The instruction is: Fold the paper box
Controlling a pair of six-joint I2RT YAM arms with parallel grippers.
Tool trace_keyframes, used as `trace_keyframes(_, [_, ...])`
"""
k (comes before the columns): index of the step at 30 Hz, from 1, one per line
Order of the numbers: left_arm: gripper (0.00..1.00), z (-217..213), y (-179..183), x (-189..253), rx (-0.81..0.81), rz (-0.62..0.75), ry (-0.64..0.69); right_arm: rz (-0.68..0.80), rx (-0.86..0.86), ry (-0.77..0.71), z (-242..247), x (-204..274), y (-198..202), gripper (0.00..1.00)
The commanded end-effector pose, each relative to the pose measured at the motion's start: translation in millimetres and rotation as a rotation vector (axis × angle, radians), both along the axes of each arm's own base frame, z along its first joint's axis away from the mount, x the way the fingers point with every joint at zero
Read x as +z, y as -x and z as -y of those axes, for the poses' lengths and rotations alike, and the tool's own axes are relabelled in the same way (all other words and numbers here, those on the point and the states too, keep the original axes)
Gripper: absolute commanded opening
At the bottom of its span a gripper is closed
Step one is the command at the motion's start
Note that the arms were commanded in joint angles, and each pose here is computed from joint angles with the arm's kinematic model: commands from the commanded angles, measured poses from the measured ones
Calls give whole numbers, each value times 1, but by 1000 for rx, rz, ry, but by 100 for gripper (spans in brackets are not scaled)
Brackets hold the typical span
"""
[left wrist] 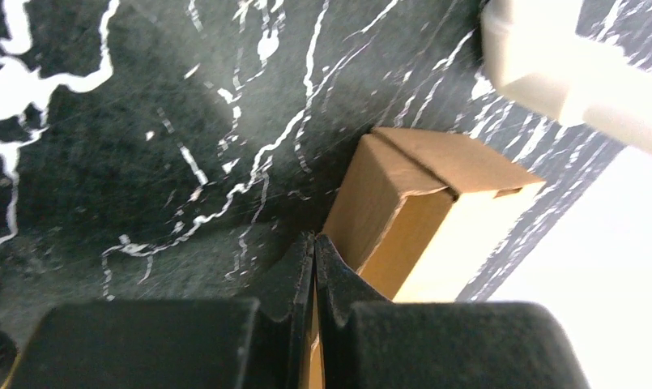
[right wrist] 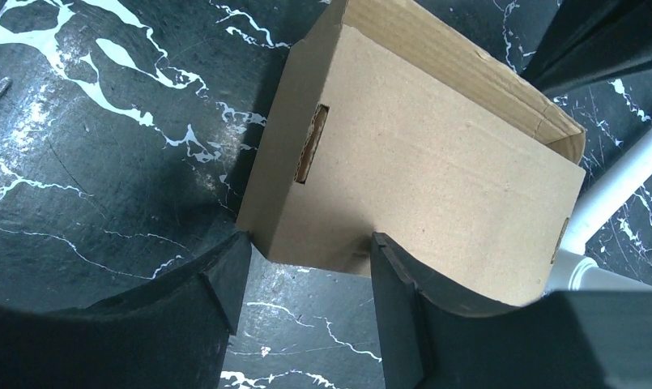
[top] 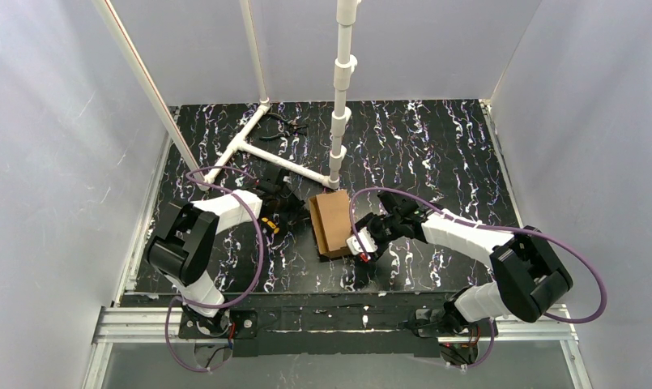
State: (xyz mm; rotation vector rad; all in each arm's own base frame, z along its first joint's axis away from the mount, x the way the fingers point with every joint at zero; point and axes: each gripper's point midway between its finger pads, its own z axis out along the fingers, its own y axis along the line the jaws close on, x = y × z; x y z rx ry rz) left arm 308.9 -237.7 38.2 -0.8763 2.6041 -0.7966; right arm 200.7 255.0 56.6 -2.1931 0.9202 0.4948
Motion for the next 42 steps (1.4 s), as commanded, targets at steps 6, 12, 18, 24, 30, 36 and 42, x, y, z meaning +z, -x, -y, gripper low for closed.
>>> trace_keyframes(6, [0,-40,37,0,-167,64,-204,-241,-114,131,24,-13,31,82])
trace_keyframes(12, [6,-43,34,8,-279,203,-235,-286,-173,51,16,40,20,89])
trace_keyframes(18, [1,-37,18,9,-297,237,-244,-444,-305,-84,14,84,-3,78])
trace_keyframes(24, [0,-28,3,-8,-242,187,-229,-578,-1122,-288,29,59,-123,23])
trace_keyframes(30, [0,-29,-14,-16,-175,152,-266,-645,-1402,-240,20,1,-155,1])
trace_keyframes(36, [0,17,-33,-3,-228,207,-131,-711,-1361,-256,-21,-7,-144,1])
trace_keyframes(42, [0,72,-31,13,-302,237,-100,-772,-1285,-215,-40,-15,-119,1])
